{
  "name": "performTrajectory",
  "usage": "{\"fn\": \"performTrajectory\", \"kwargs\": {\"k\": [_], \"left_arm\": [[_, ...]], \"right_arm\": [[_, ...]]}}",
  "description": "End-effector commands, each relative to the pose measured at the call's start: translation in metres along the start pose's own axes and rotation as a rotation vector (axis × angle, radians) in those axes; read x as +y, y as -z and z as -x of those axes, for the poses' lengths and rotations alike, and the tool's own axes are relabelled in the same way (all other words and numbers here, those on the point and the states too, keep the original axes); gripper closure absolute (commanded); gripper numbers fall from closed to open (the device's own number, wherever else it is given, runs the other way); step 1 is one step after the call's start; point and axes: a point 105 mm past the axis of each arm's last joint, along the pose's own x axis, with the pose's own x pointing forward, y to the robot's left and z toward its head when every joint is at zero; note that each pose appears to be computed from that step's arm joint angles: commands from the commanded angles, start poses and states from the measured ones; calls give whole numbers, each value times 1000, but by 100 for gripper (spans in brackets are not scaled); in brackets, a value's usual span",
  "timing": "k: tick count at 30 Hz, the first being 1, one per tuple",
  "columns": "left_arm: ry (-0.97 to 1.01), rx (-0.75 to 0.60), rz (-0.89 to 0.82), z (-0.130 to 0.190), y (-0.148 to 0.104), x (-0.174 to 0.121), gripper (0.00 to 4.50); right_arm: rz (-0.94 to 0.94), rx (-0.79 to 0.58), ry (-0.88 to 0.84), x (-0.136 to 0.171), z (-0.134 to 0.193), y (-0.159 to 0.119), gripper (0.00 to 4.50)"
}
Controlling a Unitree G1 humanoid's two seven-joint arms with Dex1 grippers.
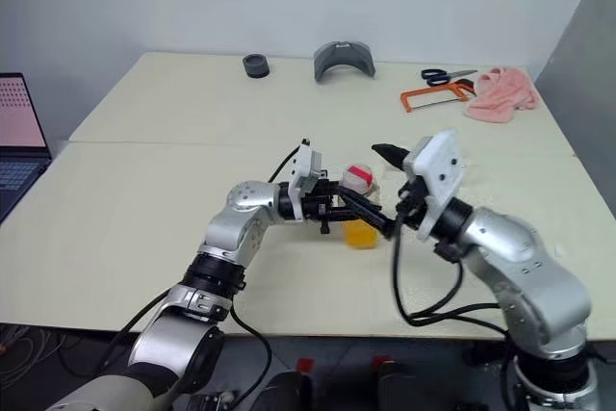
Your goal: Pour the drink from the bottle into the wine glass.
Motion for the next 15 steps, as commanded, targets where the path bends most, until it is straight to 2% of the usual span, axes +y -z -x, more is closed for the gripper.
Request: {"fn": "performTrajectory", "kwargs": {"k": [1,6,14,15], "left_arm": [[15,-33,-70,-7,-17,3,279],[26,-33,-81,-10,-17,2,279],[20,-29,-95,-8,-17,3,279],[18,-27,-96,-7,-17,3,279]], "right_arm": [[38,-46,84,0,-5,-8,16],[35,-34,136,-6,-8,-2,16],[-2,15,121,-4,-8,12,16],[-16,3,126,-5,-9,10,33]]}}
